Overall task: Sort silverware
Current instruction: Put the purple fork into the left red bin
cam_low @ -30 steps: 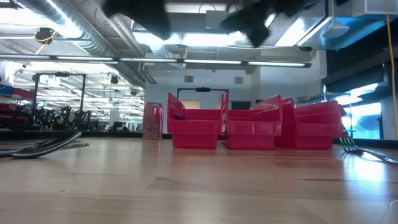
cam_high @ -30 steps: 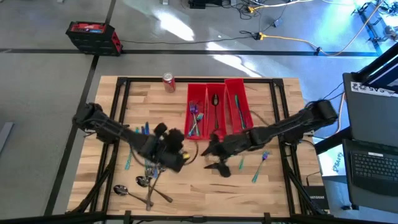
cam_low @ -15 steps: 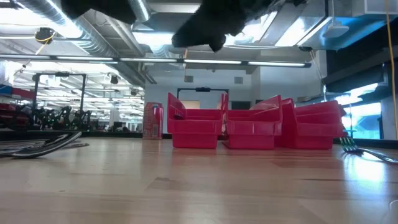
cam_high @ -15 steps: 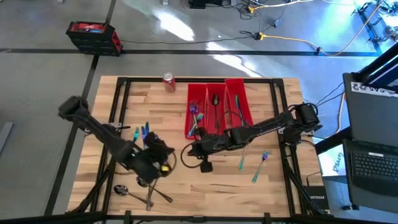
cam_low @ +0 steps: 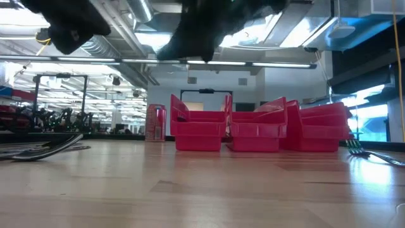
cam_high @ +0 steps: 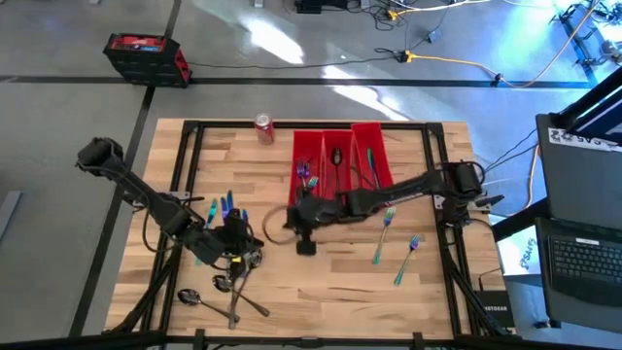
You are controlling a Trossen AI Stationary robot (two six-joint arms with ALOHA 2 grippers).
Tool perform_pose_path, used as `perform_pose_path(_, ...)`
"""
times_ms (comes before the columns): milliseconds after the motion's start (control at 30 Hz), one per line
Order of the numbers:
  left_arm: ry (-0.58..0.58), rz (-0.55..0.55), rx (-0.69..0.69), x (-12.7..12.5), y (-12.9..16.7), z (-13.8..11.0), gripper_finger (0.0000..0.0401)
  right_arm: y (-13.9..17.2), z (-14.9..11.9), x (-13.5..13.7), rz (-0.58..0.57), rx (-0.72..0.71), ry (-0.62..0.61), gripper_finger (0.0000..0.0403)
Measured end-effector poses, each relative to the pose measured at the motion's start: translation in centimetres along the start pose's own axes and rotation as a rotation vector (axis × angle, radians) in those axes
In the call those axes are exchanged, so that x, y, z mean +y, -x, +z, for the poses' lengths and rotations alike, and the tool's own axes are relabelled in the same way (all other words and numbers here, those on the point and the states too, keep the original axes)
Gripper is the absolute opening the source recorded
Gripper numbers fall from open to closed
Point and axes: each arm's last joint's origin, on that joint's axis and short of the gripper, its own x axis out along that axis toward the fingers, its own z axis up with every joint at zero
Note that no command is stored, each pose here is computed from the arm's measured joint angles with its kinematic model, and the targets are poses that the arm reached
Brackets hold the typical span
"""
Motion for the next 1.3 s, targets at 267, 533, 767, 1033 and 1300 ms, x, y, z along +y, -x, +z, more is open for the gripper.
perform_pose_path(267,-0.02,0.013,0.02,0.3,-0.1,-0.6,0.0,-2.0,0.2,-1.9,-0.069,0.202,0.01,0.0)
perform_pose_path(533,-0.041,0.034,0.046,0.5,-0.1,-0.9,0.0,-2.0,-0.5,-2.2,-0.077,0.276,-0.015,0.0)
perform_pose_path(767,-0.055,0.045,0.052,0.7,-0.1,-1.0,0.0,-2.8,-1.4,-2.6,-0.122,0.325,-0.036,0.0)
perform_pose_path(1033,-0.069,0.06,0.066,0.8,-0.1,-1.1,0.0,-3.0,-1.4,-3.2,-0.11,0.32,-0.07,0.0)
perform_pose_path(1300,-0.085,0.076,0.076,1.0,-0.1,-1.2,0.0,-3.5,-2.0,-4.4,-0.093,0.344,-0.112,0.0)
